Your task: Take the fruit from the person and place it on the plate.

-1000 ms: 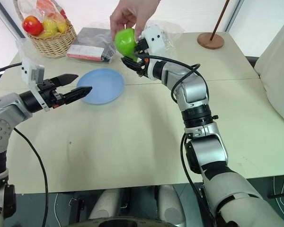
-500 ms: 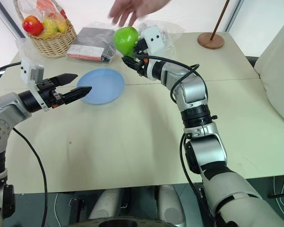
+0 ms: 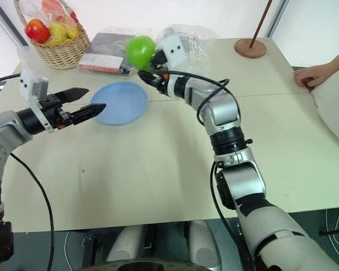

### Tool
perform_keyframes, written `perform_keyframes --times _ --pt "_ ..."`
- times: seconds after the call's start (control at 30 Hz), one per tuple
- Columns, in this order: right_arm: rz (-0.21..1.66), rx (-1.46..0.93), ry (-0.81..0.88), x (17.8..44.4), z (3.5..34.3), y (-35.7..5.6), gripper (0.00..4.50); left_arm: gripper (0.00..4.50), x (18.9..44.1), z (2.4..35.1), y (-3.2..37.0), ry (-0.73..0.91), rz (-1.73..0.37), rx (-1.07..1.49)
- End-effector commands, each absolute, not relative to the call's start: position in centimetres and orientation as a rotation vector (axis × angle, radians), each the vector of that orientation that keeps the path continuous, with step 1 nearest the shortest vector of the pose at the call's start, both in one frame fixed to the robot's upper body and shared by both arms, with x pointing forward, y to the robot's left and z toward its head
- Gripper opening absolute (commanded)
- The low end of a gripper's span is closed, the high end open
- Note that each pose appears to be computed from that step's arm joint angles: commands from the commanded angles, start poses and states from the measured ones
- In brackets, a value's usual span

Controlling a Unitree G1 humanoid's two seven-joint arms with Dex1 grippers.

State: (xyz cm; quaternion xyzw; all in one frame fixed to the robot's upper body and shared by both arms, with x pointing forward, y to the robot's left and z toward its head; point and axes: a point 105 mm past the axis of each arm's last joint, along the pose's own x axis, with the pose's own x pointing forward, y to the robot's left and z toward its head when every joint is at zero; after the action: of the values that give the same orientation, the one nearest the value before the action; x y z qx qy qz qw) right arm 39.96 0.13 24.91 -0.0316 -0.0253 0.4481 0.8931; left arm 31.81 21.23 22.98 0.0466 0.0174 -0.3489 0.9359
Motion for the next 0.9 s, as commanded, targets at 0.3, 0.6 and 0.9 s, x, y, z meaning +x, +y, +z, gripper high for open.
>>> perform_keyframes --times 0.3,0.6,0.9 --pt "1.026 -0.077 0.006 40.5 20.9 6.9 1.61 4.50 29.6 22.7 26.3 0.150 -0.588 0.223" --pt "0.939 -0.063 0.017 42.1 19.9 8.2 1.61 4.50 29.2 22.7 26.8 0.156 -0.568 0.230" --pt "0.900 -0.130 0.065 42.2 17.7 8.2 1.61 4.50 29.4 22.7 26.4 0.151 -0.571 0.235"
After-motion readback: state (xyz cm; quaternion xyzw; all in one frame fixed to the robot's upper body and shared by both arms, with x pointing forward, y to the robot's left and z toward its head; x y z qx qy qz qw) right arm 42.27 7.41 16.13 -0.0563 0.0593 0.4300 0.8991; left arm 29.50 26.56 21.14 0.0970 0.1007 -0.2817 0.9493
